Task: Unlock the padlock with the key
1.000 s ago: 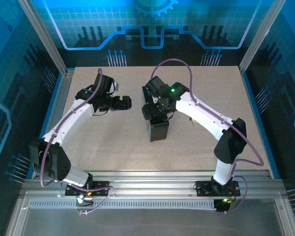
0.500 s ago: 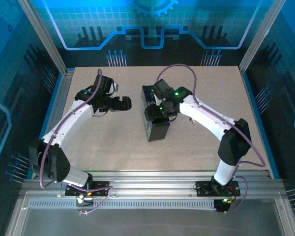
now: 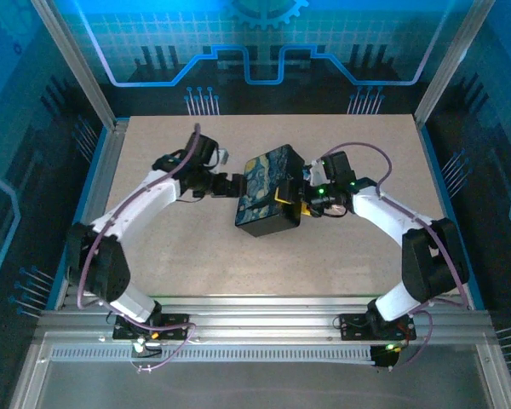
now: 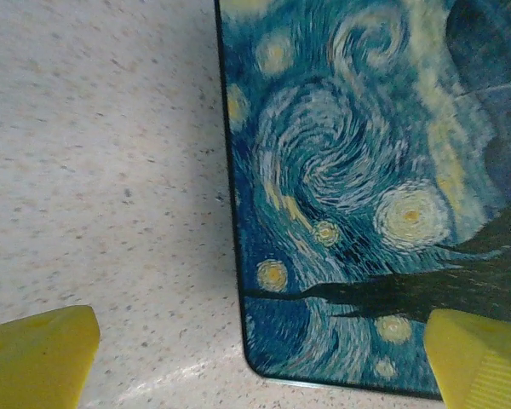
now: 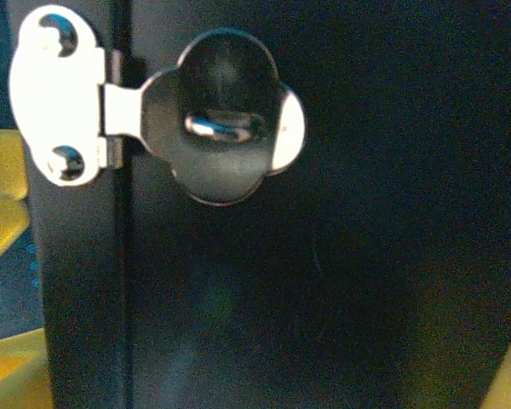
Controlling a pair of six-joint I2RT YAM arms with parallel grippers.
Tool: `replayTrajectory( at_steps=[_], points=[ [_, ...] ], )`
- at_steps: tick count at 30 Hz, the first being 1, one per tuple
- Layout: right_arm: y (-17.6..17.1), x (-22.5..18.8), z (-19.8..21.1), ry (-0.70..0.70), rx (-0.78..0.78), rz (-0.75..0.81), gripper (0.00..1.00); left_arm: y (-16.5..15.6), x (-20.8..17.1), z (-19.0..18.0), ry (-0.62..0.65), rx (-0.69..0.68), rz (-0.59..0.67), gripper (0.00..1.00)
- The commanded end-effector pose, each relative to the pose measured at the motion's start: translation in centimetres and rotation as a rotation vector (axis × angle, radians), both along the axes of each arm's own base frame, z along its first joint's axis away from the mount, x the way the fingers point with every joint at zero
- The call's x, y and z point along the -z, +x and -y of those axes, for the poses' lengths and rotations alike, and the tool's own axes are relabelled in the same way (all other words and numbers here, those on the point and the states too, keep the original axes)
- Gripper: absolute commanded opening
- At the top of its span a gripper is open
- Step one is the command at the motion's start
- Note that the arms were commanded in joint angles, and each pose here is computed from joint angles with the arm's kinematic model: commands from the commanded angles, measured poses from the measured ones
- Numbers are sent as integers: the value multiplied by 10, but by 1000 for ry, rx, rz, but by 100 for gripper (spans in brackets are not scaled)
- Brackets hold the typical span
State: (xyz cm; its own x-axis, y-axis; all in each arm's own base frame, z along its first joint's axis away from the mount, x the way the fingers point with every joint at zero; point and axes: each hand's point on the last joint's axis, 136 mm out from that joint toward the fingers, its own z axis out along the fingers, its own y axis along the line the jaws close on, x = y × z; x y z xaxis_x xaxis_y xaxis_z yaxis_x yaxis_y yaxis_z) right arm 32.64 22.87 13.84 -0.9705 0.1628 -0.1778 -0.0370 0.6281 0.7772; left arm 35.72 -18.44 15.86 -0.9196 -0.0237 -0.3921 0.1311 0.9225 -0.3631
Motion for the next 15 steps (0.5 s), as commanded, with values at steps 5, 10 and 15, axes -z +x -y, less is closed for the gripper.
replayTrajectory(
  at_steps=[5, 10, 15],
  points=[
    [13, -10, -1, 116, -75, 54, 98, 34, 29, -2, 40, -135, 15, 99],
    [18, 4, -1, 90, -96, 19, 99, 45, 49, 4, 30, -152, -8, 99],
    [23, 15, 2, 44, -99, -7, 100, 44, 69, 0, 47, -176, -37, 99]
  ],
)
